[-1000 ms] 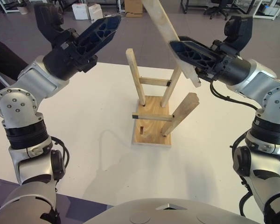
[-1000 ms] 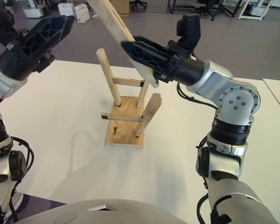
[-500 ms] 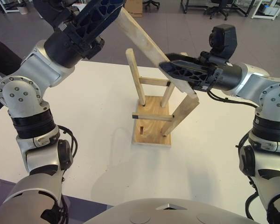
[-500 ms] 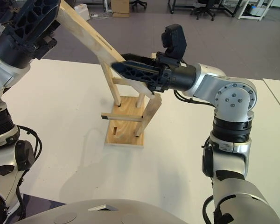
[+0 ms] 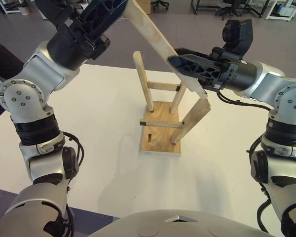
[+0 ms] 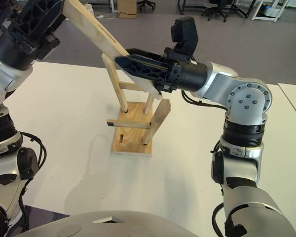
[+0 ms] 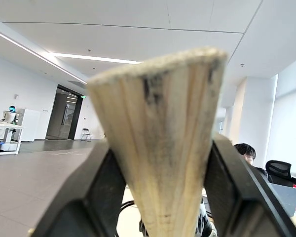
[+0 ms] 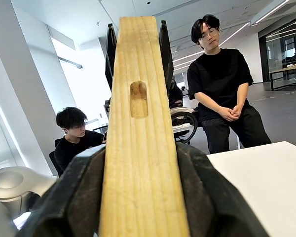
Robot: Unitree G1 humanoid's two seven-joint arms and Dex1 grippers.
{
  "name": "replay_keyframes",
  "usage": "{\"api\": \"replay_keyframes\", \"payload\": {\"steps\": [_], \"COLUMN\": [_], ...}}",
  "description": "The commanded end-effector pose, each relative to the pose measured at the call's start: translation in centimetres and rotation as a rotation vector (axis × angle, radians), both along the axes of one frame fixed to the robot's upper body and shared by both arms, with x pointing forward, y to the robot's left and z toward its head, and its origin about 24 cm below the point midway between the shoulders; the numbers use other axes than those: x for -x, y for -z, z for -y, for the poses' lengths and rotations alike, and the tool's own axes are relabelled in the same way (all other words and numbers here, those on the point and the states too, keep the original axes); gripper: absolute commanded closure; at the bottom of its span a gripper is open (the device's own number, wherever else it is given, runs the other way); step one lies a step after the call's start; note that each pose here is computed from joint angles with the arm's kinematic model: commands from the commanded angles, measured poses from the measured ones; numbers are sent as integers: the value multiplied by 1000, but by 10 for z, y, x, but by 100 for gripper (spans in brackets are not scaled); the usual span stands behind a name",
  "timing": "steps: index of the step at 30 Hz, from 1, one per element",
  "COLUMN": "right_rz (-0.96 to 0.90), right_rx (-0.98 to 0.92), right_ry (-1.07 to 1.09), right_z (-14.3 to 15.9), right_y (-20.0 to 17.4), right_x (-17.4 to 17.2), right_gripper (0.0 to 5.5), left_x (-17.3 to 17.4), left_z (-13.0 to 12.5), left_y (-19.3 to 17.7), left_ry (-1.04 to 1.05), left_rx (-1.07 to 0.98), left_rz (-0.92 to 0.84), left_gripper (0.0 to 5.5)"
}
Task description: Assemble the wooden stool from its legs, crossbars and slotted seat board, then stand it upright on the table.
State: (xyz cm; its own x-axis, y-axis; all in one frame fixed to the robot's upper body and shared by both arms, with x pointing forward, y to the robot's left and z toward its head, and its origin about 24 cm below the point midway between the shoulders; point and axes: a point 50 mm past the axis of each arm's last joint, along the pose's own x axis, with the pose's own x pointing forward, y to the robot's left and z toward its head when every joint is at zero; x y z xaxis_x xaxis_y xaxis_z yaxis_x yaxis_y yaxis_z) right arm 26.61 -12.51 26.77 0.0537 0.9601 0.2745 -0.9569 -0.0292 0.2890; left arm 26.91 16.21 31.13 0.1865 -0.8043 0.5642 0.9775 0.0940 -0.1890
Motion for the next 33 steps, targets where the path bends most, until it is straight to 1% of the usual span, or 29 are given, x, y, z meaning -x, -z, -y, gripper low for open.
{"api": "replay_keyframes", "payload": {"steps": [1,3,5,7,10,11,12,14,15,17,20,22,26,29,33], "right_rz": [45,83,88,73,23,-20,-115,-305,-358,-425,-497,-511,-479,-464,-454], "right_rx": [-86,-233,-333,-355,-313,-246,-64,304,436,560,645,668,656,661,674], "right_ry": [102,342,575,733,882,885,851,773,758,736,667,648,629,608,593], "right_z": [17,45,77,103,125,127,123,117,118,115,102,97,91,89,88], "right_y": [-19,-35,-38,-25,9,29,65,147,176,211,249,262,260,259,261], "right_x": [-9,-25,-37,-37,-28,-24,-18,6,16,28,39,42,35,35,38], "right_gripper": [256,223,212,212,212,212,212,212,212,212,212,212,212,212,212], "left_x": [7,11,13,12,18,20,20,19,18,13,12,14,17,15,15], "left_z": [-22,-37,-51,-66,-94,-100,-104,-104,-102,-97,-83,-76,-64,-54,-47], "left_y": [-26,-33,-30,-13,22,36,49,77,88,108,133,146,163,161,155], "left_ry": [-156,-272,-401,-494,-487,-489,-490,-445,-420,-364,-277,-231,-144,-126,-111], "left_rx": [-26,-89,-184,-296,-355,-385,-390,-425,-436,-460,-470,-486,-516,-493,-482], "left_rz": [101,149,161,143,172,193,204,225,225,221,201,190,188,204,224], "left_gripper": [344,346,346,346,346,346,346,346,346,346,346,346,346,346,346]}}
